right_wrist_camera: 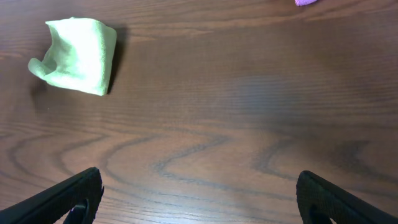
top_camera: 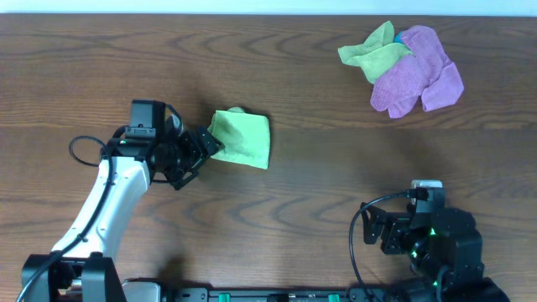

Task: Fold the cloth
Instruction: 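Carry the folded green cloth with the left gripper to the far left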

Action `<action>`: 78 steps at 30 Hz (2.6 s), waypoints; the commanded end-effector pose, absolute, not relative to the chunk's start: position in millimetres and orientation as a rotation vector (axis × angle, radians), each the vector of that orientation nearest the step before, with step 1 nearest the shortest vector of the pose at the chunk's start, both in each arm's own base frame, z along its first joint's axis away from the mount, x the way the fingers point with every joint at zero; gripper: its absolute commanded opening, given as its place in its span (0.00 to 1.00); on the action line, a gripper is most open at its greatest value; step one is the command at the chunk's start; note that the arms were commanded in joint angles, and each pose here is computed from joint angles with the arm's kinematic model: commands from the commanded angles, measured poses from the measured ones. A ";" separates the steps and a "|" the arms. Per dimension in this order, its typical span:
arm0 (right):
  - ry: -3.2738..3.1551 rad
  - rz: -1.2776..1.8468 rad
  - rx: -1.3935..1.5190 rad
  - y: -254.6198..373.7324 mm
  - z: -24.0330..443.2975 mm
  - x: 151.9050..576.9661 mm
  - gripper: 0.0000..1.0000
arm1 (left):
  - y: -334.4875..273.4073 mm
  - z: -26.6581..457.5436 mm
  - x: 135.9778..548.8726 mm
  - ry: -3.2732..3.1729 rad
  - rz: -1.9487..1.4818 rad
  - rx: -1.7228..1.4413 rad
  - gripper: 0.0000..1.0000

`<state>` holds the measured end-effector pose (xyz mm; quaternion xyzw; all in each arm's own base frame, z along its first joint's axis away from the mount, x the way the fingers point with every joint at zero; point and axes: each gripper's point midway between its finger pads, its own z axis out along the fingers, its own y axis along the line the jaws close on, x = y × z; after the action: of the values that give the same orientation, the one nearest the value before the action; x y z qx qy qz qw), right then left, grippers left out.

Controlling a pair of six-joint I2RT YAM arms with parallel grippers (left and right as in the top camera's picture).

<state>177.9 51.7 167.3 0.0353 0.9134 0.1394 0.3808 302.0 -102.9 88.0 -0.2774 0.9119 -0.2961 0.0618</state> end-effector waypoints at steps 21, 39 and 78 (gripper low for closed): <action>2.330 0.339 0.125 47.4 165.0 178.8 0.99 | -130.2 28.7 335.5 2.700 -0.854 -1.134 0.96; 2.329 0.339 0.125 47.4 165.0 178.7 0.99 | -142.0 -7.0 350.7 2.685 -0.841 -1.177 0.80; 2.329 0.339 0.124 47.4 165.0 178.7 0.99 | -8.3 188.8 546.2 2.079 -0.769 -0.788 0.06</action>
<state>178.5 50.7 166.0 0.0380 0.9136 0.1367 0.3810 531.4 -25.9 197.5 -0.3028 0.8128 -0.3405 0.3629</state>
